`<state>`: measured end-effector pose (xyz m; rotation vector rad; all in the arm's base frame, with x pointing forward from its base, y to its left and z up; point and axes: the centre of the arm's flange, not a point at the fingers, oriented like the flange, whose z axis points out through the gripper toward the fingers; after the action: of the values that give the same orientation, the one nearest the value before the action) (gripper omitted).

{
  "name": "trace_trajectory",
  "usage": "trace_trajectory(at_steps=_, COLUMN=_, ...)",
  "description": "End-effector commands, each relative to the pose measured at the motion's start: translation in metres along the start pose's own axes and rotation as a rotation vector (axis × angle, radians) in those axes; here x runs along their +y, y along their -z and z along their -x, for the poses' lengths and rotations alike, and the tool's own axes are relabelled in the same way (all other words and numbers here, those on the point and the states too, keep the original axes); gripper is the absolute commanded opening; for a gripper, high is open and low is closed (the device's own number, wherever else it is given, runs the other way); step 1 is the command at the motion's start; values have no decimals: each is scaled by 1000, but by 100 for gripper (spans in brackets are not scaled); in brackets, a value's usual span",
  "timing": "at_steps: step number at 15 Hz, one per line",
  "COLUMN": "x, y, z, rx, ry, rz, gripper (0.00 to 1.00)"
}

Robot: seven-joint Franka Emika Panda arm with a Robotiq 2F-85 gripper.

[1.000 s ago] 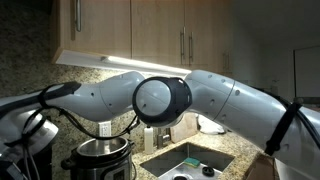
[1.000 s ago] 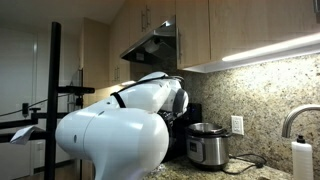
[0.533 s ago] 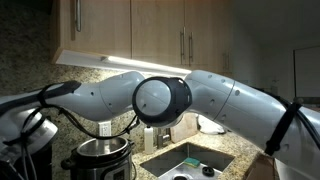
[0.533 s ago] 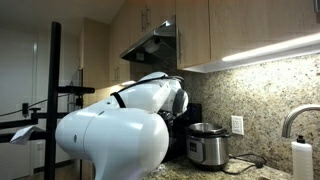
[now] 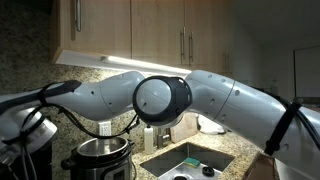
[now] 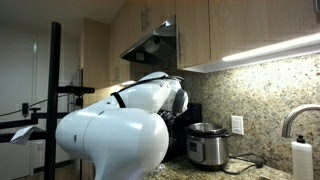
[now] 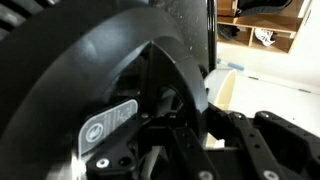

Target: Pick up the lid from the stove and put it on the pressure cooker.

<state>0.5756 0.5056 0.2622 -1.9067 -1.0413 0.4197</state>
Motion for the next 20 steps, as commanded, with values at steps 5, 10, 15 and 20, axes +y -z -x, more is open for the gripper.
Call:
trace_trajectory(at_steps=5, x=-39, y=5, z=22, rx=50, ry=200, rz=-12, gripper=3)
trace_trajectory(at_steps=10, x=-59, y=5, z=27, rx=70, ry=294, rz=36, gripper=3)
trace_trajectory(at_steps=15, x=-74, y=15, z=34, rx=108, ry=367, rz=72, gripper=3)
trace_trajectory(at_steps=20, x=-85, y=33, z=47, rx=171, ry=425, rz=93, gripper=3)
